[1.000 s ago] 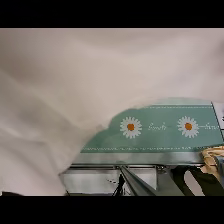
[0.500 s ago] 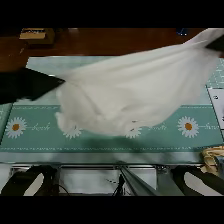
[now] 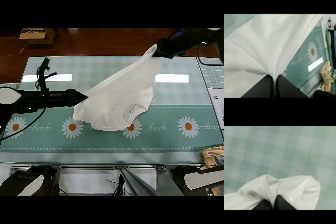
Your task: Fold the shirts.
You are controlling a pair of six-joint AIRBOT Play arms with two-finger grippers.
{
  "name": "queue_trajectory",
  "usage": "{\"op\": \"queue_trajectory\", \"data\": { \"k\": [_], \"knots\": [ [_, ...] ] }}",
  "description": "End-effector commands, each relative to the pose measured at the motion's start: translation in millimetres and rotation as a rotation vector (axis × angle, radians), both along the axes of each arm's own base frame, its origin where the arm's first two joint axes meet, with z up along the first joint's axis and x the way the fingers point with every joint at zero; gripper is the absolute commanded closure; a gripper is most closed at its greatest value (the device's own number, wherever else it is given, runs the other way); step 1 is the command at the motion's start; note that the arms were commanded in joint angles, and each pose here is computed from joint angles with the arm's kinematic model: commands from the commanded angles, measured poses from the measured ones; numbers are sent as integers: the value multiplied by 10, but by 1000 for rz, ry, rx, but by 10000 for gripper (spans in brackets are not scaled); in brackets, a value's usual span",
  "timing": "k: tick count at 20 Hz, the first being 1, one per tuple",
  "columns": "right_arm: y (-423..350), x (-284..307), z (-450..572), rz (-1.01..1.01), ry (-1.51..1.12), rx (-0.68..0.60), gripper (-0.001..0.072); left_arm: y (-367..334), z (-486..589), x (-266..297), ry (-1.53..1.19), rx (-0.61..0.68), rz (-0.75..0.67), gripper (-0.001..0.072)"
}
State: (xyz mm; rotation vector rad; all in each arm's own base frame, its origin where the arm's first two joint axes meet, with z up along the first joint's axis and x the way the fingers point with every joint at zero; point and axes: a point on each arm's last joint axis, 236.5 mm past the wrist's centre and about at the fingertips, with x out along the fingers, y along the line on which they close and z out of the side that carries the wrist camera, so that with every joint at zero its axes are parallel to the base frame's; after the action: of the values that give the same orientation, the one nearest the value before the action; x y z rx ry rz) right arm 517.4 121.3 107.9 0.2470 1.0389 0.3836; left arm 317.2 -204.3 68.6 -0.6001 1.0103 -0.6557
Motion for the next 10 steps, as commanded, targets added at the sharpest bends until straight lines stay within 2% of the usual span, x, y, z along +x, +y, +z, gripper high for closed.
{"op": "queue_trajectory", "data": {
  "k": [1,3,4,5,6,8,10],
  "knots": [
    [-16,219,-434,-52,41,-7,687,49,-481,88,85,44,-4,681],
    [18,148,-566,-32,91,-11,665,42,-687,91,143,51,-7,681],
    [15,135,-564,-20,91,-16,547,42,-758,90,163,54,-7,681],
    [-31,98,-505,12,79,-35,395,43,-803,88,176,55,-8,681],
    [-116,65,-410,36,60,-54,353,43,-815,87,180,56,-8,680],
    [-523,-53,-140,7,33,-126,354,33,-810,63,185,53,-17,680],
    [-1166,-254,8,-79,60,-264,353,21,-809,34,174,59,-44,680]
  ]
}}
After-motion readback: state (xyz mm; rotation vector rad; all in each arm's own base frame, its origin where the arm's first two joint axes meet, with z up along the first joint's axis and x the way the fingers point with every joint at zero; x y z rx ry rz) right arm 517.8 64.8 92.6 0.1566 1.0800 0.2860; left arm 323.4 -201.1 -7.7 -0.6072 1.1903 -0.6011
